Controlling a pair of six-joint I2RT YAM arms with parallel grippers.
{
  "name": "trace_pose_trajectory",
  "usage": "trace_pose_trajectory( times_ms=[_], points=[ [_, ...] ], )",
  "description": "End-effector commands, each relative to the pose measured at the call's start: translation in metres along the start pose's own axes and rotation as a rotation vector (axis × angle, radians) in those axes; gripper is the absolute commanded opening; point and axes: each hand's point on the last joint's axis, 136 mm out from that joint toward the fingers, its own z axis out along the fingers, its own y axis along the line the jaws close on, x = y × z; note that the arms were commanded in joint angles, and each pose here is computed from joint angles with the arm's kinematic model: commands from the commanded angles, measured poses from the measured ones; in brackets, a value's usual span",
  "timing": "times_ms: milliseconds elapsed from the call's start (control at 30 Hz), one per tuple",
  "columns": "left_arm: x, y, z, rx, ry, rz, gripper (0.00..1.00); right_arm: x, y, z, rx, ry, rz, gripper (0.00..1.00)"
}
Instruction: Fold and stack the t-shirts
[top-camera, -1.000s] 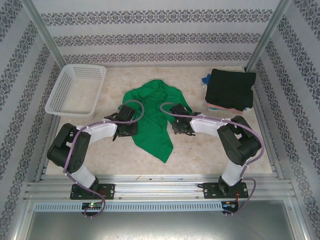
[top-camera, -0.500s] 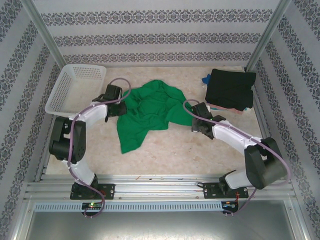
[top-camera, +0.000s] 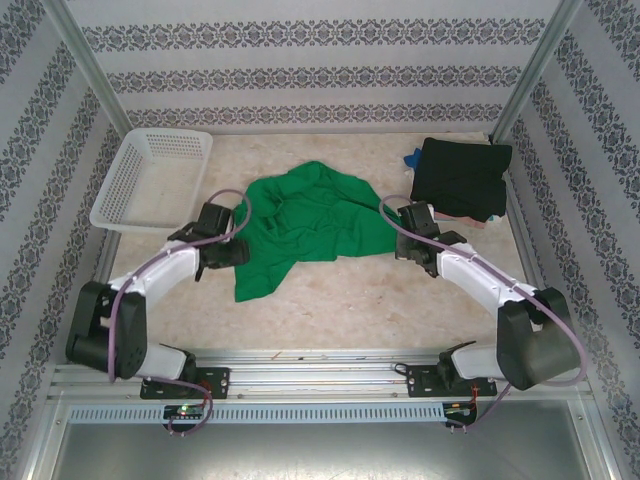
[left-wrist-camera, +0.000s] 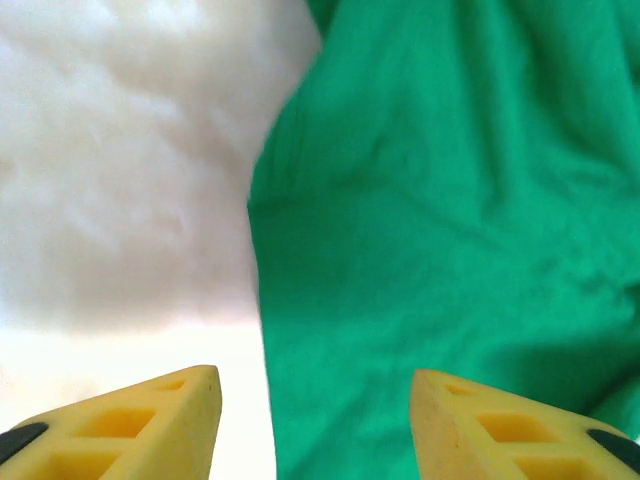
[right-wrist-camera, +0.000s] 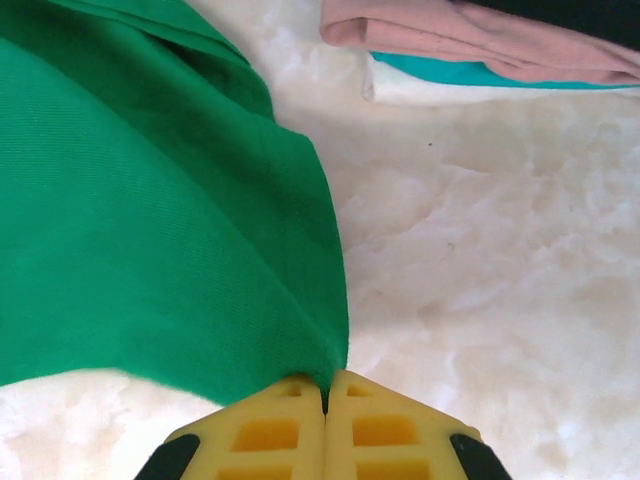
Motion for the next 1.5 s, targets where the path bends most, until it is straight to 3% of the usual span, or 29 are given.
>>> trace_pose_trajectory(
  times_ms=[0,167,333,467,600,767,967,1100,1367,1467],
  points=[
    [0.035,-0.008,0.002,0.037,0.068,-0.034,0.53,0.002,0.008,-0.005,-0.062,-0.001,-0.007,0.00],
    [0.073,-0.009,0.016,0.029,0.176,-0.038,0.52,0.002,0.013,-0.005,-0.091,0.001,-0.005,0.00],
    [0.093,0.002,0.007,-0.058,0.173,-0.027,0.51,0.004,0.012,-0.007,-0.096,-0.004,0.000,0.00],
    [0.102,0.002,0.006,-0.050,0.167,-0.031,0.49,0.003,0.012,-0.009,-0.104,-0.011,0.002,0.00],
    [0.102,0.002,0.006,-0.051,0.160,-0.035,0.32,0.003,0.014,-0.012,-0.120,-0.013,0.007,0.00],
    [0.073,-0.016,-0.014,0.025,0.051,-0.024,0.00,0.003,0.016,-0.023,-0.153,-0.025,0.024,0.00],
    [-0.002,-0.036,-0.111,0.096,-0.243,0.025,0.00,-0.012,0.023,-0.067,-0.249,-0.108,0.028,0.00],
    [-0.033,-0.042,-0.180,0.130,-0.406,0.057,0.00,-0.028,0.022,-0.106,-0.301,-0.194,0.038,0.00],
    [-0.096,-0.063,-0.332,0.196,-0.720,0.133,0.00,-0.084,0.034,-0.230,-0.471,-0.392,0.020,0.00],
    [-0.124,-0.067,-0.368,0.160,-0.831,0.163,0.00,-0.115,0.034,-0.263,-0.481,-0.484,0.017,0.00]
  ],
)
